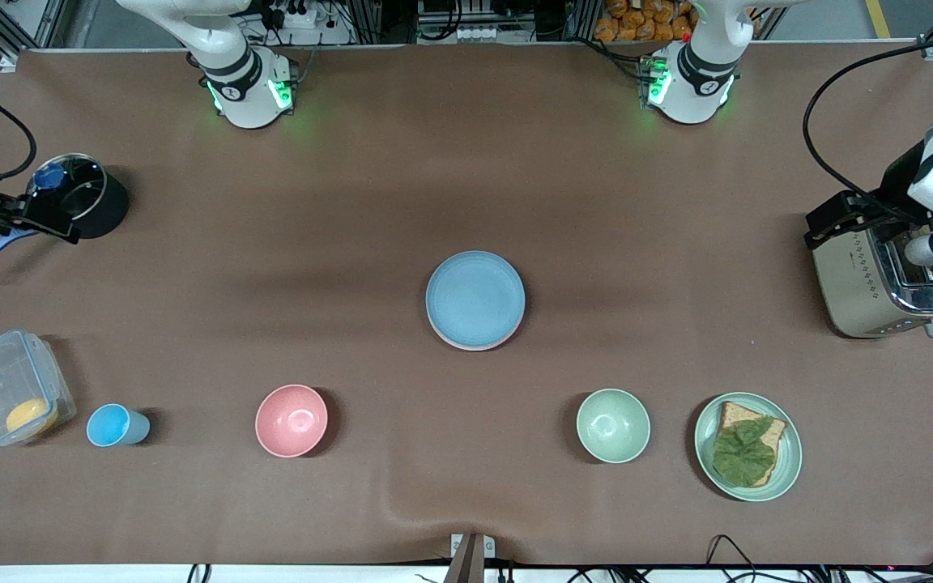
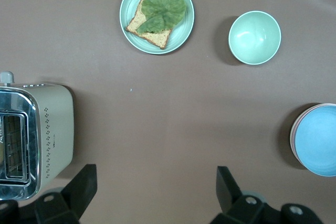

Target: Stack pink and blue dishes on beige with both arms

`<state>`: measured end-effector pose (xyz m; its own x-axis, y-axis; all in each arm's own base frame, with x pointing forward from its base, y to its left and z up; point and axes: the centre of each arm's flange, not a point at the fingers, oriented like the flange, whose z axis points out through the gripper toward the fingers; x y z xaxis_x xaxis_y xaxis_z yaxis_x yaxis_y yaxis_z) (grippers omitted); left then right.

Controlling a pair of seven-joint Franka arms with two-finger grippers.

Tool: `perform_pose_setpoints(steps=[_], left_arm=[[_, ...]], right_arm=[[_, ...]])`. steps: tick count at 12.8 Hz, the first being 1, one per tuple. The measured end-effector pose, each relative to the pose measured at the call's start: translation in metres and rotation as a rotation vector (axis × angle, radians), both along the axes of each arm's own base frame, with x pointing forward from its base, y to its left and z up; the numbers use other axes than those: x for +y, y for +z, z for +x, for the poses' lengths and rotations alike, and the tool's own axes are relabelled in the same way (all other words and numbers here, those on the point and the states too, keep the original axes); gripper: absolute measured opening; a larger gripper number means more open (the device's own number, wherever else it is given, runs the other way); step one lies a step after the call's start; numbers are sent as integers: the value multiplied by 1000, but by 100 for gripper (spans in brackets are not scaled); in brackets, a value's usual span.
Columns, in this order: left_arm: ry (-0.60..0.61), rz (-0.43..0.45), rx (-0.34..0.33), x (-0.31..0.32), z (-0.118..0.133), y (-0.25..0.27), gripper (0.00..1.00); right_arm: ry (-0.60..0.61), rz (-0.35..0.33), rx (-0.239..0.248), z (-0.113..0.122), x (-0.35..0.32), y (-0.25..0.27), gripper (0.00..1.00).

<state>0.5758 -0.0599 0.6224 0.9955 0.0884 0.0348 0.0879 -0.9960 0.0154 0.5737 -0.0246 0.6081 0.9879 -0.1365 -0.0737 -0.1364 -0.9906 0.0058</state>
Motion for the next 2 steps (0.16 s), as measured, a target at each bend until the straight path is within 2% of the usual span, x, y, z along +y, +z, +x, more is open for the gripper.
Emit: perform_pose_setpoints(steps=[2], left_arm=[[-2, 1, 11, 0, -3, 6, 100]], right_arm=[[-1, 0, -5, 0, -1, 2, 100]])
